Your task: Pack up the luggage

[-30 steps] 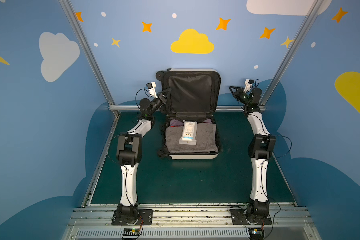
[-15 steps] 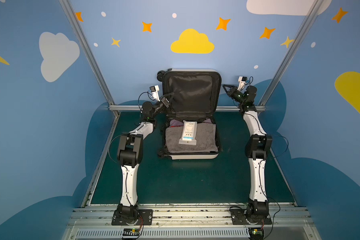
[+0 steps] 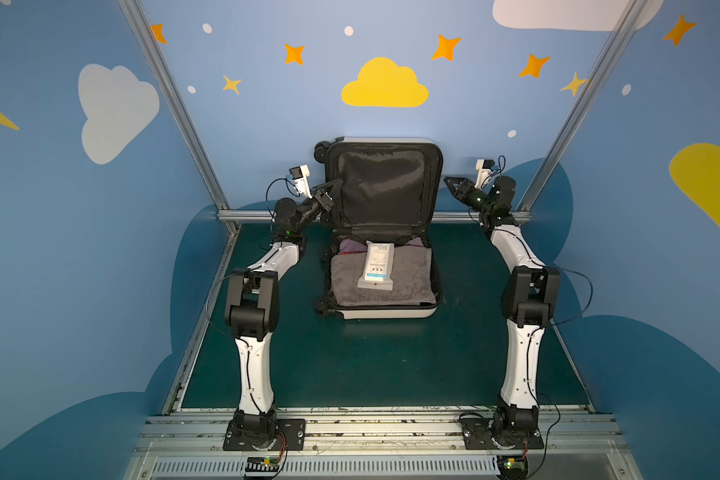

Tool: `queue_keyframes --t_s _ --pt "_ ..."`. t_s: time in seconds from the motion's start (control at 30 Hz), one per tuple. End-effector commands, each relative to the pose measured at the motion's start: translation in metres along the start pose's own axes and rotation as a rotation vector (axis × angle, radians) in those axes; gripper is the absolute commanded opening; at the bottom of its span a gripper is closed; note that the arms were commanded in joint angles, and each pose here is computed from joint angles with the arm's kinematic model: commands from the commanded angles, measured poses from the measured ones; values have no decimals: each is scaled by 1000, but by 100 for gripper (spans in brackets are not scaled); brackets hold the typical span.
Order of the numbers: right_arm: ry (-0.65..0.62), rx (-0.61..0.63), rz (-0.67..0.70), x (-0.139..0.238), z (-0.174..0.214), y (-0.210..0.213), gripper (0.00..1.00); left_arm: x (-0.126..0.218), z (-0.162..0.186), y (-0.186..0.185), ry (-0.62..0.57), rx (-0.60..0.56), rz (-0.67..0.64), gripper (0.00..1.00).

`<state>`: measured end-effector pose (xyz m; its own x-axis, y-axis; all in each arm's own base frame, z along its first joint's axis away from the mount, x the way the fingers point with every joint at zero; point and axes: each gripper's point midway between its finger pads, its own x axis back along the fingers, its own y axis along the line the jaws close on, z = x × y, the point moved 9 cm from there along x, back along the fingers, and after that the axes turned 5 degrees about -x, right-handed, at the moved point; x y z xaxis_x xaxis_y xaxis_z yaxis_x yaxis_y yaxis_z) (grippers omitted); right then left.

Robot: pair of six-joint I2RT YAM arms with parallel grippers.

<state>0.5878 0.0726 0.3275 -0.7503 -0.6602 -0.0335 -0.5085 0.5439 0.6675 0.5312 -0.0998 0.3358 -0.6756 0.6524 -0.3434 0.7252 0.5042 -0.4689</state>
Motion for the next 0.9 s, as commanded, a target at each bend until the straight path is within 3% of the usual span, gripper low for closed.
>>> queue_keyframes --t_s 0.0,0.23,0.5,0.87 --pt "-17 170 -35 0 -12 46 50 5 -17 -7 -11 -33 -16 47" --pt "-26 247 2 -20 -13 61 54 11 -24 -6 -3 -45 -51 79" --pt "-61 258 56 -27 -11 52 54 23 -33 -7 -9 -58 -65 99" --pt "-42 259 90 -36 -7 35 54 32 -39 -5 -16 -62 -71 99"
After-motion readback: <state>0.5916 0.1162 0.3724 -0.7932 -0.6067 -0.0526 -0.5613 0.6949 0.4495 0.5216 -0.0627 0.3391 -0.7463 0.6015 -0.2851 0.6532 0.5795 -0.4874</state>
